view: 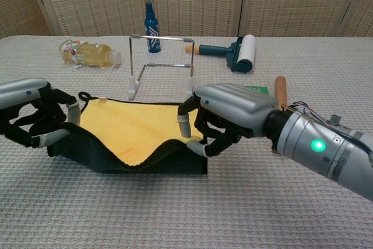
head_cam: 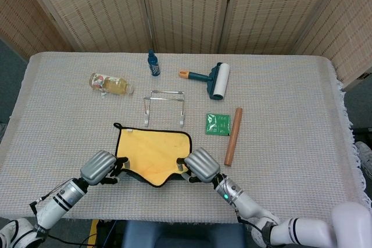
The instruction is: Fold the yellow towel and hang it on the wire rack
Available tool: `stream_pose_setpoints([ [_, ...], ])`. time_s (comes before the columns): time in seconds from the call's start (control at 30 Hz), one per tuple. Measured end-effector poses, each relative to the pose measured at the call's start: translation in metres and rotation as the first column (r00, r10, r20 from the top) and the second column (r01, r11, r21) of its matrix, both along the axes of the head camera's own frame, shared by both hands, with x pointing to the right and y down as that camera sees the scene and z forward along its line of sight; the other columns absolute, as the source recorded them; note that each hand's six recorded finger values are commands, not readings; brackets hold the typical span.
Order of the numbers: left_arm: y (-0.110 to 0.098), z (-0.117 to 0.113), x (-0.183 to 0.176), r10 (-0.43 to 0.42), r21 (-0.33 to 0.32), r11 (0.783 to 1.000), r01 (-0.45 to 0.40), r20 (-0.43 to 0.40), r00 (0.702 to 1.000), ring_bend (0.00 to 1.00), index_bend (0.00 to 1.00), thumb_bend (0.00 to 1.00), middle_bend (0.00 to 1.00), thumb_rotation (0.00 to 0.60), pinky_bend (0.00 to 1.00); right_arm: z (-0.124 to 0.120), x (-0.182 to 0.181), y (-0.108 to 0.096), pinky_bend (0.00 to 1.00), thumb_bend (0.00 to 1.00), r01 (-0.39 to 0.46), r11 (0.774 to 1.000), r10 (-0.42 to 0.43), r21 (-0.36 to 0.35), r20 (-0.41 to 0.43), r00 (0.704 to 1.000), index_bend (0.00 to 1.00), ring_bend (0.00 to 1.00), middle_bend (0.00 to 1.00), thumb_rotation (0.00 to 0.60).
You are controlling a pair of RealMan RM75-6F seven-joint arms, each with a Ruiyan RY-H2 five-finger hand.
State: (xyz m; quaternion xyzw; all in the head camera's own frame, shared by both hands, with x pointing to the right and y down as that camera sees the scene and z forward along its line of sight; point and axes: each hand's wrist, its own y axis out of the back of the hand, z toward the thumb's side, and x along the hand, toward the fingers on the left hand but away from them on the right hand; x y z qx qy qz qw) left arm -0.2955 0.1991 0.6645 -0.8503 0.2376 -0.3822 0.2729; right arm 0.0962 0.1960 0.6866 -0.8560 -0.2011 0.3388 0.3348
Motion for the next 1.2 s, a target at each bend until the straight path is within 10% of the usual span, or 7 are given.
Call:
stream_pose_setpoints([
  [0.63,-0.046,0.043,-0.001,-0.15,-0.191,0.968,0.162,0.077,0.986,0.78,0.53,0.51,0.87,0.6,0.89,0.028,0.005,-0.033,1.0,0.43,-0.114,0.992,0.118,0.045,-0.106,0.987,0.61,0.98,0.9,0.6],
  [1.2,-0.088,0.065,0.002,-0.156,-0.165,0.968,0.187,0.183,0.971,0.78,0.52,0.51,0.87,0.6,0.89,0.038,-0.004,-0.046,1.0,0.43,-0.117,0.989,0.13,0.09,-0.151,0.98,0.61,0.98,0.9,0.6],
])
